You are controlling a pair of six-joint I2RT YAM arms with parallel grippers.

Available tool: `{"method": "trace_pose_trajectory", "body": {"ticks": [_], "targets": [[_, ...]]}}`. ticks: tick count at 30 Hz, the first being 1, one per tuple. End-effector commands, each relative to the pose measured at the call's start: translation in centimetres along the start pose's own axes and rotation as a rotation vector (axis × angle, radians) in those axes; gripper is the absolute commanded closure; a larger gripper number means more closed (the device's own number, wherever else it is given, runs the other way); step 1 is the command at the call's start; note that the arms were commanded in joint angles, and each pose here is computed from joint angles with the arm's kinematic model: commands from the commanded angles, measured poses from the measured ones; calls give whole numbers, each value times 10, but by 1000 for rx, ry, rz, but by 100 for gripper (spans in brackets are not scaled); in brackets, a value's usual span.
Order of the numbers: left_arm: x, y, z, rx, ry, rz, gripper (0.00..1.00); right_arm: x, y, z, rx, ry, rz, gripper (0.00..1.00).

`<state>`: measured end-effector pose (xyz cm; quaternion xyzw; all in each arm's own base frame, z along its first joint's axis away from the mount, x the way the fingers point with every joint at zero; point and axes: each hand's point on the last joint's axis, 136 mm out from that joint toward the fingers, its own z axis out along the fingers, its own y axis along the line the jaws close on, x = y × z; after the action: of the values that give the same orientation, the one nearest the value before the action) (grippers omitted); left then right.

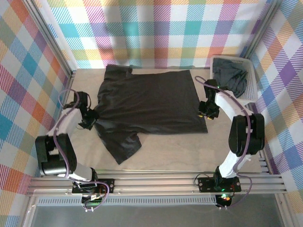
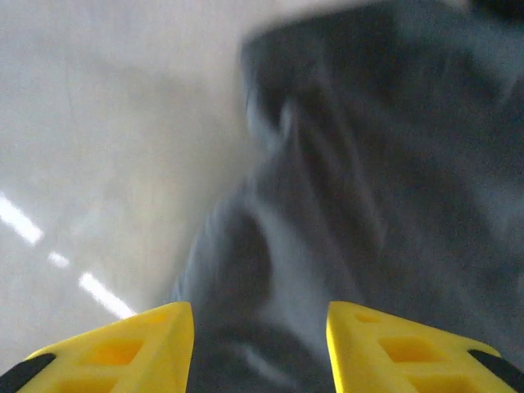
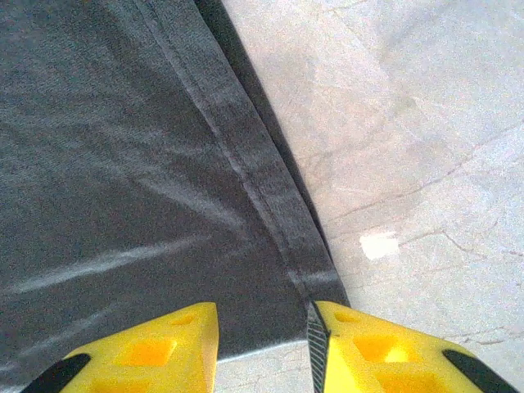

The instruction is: Fold and stack the t-shirts

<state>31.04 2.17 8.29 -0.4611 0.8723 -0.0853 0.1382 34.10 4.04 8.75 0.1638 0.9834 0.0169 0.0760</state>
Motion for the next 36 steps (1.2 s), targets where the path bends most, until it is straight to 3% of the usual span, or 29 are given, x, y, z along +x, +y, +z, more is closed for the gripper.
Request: {"method": "trace_pose_trajectory", "body": {"ticks": [1,5,10,15,21,23,30,36], "targets": [[48,30,6,-65,116,-80,55,20,-5,4,-37,53,82,64],[68,43,5,-54,156,-102,57,34,-10,11,-58,74,145,63],[114,57,10,-79,313,-99,59,52,-32,23,-92,135,284,63],[137,74,7,-93,324,-60,55,56,-41,25,-101,142,301,62],[159,52,25,-24,355,-38,59,60,-39,33,-113,161,321,61],[163,45,32,-34,360,-5,63,58,-38,36,-114,162,320,61],[159,39,48,-60,320,31,97,54,-30,50,-144,192,351,62],[160,36,34,-54,335,62,100,61,-30,63,-148,210,396,67]]}}
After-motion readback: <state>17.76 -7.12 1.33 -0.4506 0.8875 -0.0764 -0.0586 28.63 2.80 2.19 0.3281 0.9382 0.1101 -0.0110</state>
